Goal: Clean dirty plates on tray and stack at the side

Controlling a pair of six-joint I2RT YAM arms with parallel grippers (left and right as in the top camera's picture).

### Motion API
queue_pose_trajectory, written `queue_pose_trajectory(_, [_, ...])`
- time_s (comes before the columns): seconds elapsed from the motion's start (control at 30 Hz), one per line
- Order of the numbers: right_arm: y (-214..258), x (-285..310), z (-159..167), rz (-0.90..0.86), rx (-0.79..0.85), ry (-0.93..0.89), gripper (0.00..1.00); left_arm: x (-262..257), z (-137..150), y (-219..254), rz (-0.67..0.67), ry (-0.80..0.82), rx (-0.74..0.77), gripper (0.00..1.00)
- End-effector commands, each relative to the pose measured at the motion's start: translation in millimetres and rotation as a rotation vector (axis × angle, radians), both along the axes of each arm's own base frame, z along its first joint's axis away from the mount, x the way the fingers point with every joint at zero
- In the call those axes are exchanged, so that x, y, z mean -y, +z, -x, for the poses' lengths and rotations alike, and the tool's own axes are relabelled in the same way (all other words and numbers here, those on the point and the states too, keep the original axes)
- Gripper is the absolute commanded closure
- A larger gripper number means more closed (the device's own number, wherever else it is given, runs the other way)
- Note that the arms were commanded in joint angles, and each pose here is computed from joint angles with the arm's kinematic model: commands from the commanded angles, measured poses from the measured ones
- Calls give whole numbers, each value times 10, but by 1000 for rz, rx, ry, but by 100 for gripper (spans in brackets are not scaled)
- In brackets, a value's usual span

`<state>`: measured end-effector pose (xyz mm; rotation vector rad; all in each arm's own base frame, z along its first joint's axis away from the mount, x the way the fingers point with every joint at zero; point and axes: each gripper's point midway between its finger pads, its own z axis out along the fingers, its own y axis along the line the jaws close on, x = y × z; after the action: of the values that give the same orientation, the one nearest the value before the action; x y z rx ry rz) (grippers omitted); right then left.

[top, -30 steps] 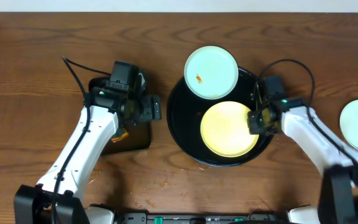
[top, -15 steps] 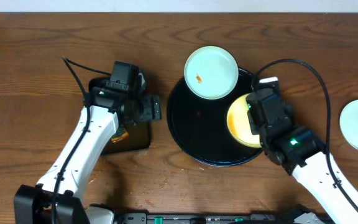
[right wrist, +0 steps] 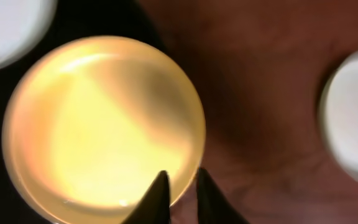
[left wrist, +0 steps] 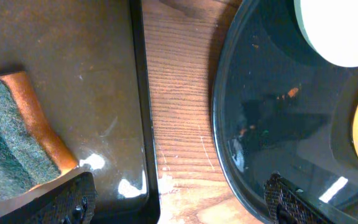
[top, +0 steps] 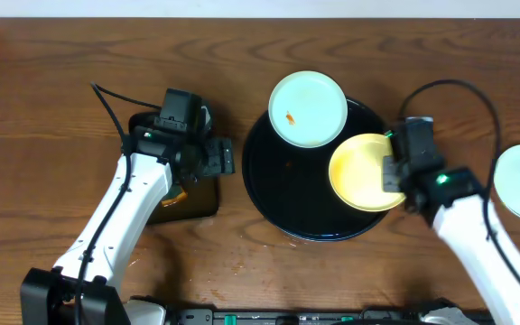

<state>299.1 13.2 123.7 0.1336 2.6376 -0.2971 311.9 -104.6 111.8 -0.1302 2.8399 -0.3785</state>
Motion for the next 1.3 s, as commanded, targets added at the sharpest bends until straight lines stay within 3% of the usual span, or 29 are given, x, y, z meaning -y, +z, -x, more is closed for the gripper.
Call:
queue_pose_trajectory(0.0, [-309,146,-15,-236,-108,-112,79,-7,-35,44,-9,0,15,12])
queue_pose_trajectory(0.13, [-571,260,-103,-450,-164,-93,53,-7,-35,43,-9,0,14,12])
queue_pose_trajectory(0.23, [-801,351,-131,-521,-205,-102,50,-7,-35,43,-9,0,14,12])
queue_pose_trajectory(0.37, [-891,135,-160,-609,-227,42,48,-7,-35,43,-9,0,14,12])
queue_pose_trajectory(0.43, [-940,140,-156,-605,-240,38,51,-7,-35,44,-9,0,15,12])
queue_pose_trajectory(0.57, [-997,238,-136,-557,-256,-8,86,-7,-35,43,-9,0,14,12])
queue_pose_trajectory(0.67, [-983,273,-135,-543,-252,-36,99,-7,-35,44,-9,0,15,12])
queue_pose_trajectory(1.03, [-375,-28,-219,-496,-91,102,99,-7,-35,43,-9,0,14,12])
queue_pose_trajectory(1.27, [-108,-188,-114,-177,-36,128,99,-7,-35,43,-9,0,14,12])
